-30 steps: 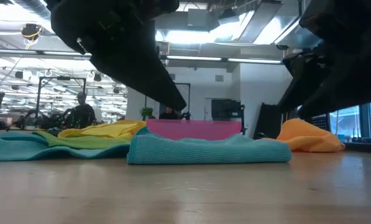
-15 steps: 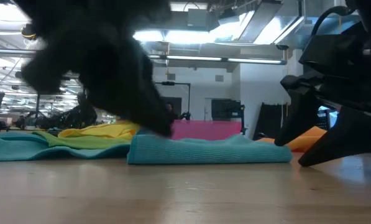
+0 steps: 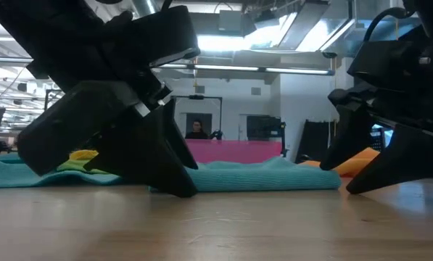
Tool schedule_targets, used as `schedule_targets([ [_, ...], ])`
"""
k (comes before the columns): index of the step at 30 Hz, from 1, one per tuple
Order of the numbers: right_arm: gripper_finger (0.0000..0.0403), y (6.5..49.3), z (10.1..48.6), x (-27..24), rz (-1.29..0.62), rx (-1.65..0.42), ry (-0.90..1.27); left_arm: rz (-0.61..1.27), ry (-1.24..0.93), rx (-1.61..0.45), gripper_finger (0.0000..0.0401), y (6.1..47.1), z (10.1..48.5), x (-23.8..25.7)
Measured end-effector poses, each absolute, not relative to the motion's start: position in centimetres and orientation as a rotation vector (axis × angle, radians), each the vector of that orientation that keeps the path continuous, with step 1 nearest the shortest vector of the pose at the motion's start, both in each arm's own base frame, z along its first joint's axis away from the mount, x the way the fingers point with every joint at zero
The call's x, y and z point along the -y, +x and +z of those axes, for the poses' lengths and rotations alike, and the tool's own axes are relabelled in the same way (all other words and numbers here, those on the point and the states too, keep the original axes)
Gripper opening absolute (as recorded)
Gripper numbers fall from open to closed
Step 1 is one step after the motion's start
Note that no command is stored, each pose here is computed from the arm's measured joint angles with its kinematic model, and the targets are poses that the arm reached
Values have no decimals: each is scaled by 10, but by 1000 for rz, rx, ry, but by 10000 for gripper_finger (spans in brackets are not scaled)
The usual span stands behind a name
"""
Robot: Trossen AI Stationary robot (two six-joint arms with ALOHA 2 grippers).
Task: Roll microfiber towels into tight, uniform cylinder then place into a basket
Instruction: Roll the right blue microfiber towel
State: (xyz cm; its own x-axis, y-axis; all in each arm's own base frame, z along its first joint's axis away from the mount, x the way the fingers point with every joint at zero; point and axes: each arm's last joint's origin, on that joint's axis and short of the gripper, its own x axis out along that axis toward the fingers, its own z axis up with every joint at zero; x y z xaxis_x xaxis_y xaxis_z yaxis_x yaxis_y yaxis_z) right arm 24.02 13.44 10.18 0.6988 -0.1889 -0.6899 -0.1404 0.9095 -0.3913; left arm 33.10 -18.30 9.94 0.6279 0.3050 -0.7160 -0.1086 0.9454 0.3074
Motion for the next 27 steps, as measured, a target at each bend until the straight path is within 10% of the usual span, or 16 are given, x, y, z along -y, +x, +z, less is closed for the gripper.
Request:
schedule_targets([
  [15, 220, 241, 102, -134, -41, -797, -454, 223, 237, -873, 195, 331, 98, 183],
  [27, 50, 240, 101, -133, -57, -800, -454, 210, 233, -878, 125, 331, 98, 184],
])
